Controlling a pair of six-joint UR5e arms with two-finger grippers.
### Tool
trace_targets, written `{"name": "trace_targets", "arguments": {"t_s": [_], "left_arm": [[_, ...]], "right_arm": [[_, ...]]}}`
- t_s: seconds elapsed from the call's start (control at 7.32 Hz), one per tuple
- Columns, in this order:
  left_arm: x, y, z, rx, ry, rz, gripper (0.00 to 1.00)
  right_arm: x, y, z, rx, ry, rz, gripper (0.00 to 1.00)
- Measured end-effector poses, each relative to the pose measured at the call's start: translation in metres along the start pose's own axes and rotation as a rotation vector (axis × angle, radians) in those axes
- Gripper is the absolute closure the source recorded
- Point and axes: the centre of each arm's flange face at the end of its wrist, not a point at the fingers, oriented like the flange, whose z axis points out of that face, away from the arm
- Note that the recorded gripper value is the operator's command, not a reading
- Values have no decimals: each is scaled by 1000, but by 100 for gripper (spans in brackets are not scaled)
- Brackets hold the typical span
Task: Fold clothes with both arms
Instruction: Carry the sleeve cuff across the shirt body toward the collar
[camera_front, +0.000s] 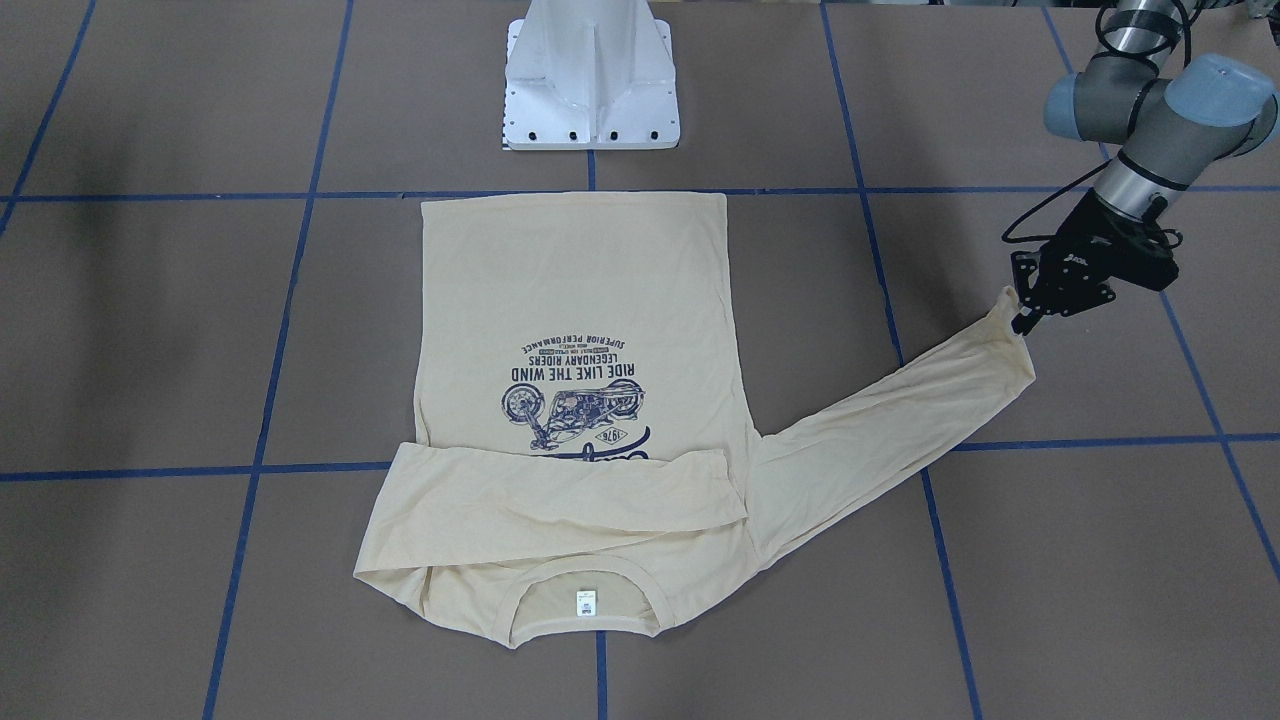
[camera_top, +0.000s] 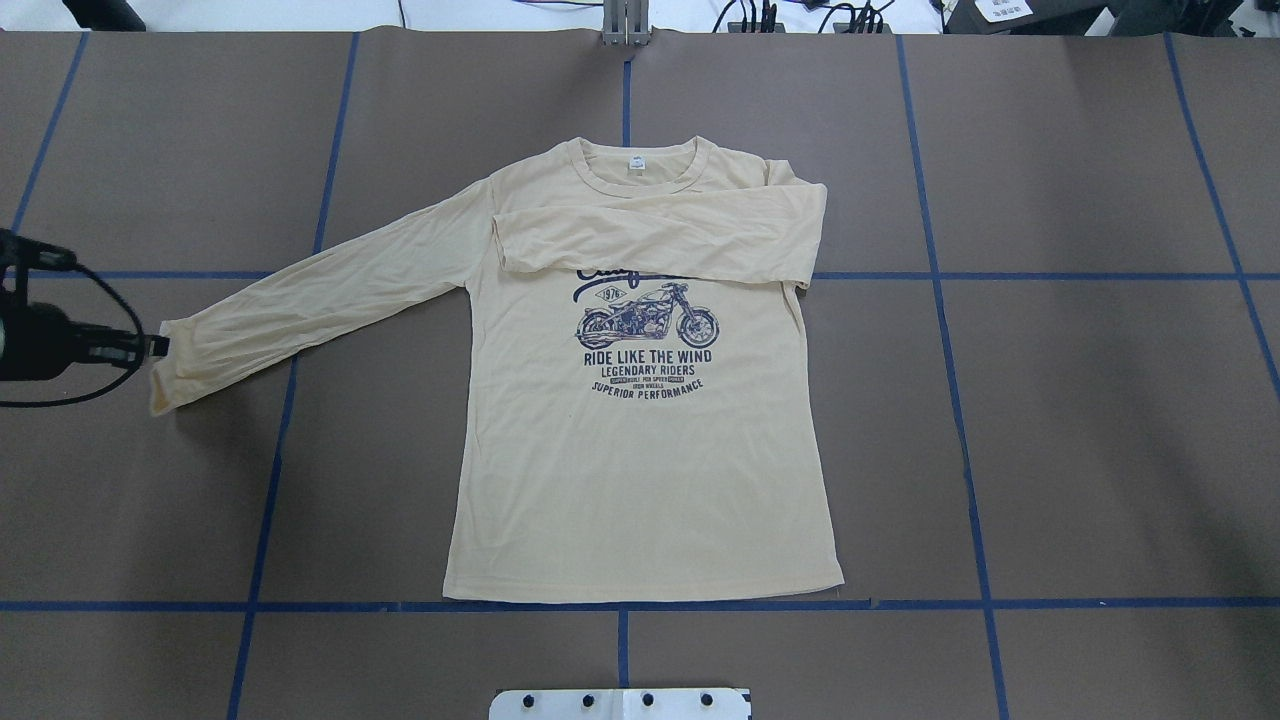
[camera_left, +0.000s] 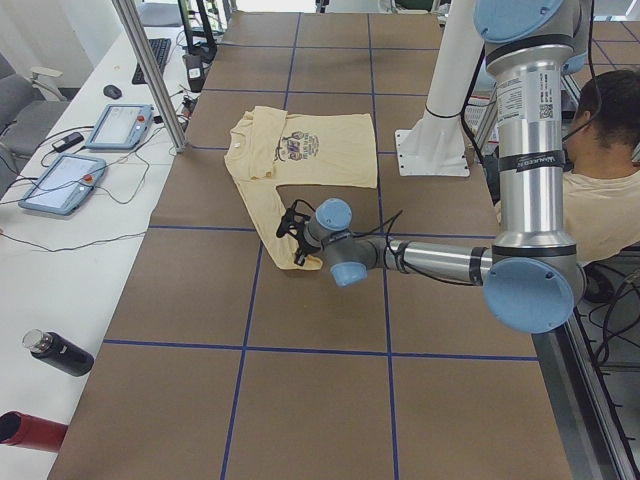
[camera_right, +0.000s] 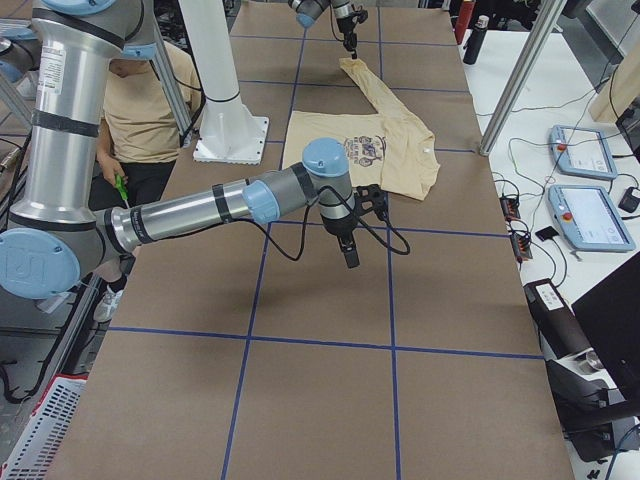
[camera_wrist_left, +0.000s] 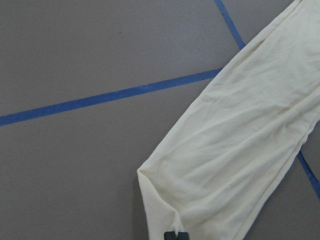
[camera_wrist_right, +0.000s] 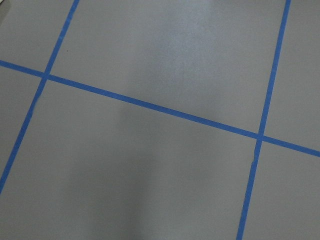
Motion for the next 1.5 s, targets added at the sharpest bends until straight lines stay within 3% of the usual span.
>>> {"name": "trace_targets", "arguments": {"t_s": [0.55,0.82,1.23,1.5], "left_arm": [[213,-179,-25,-57,-47,-75,100],[306,-230,-29,-89,-51,-167,100],[442,-310,22,-151,-78,-306,100],[512,-340,60,-173,-127,-369,100]], "right_arm": [[2,0,2,-3,2,8,0],[2,-1,2,-3,3,8,0],[3,-2,3,-4,4,9,0],[4,-1,5,-8,4,12,0]]}}
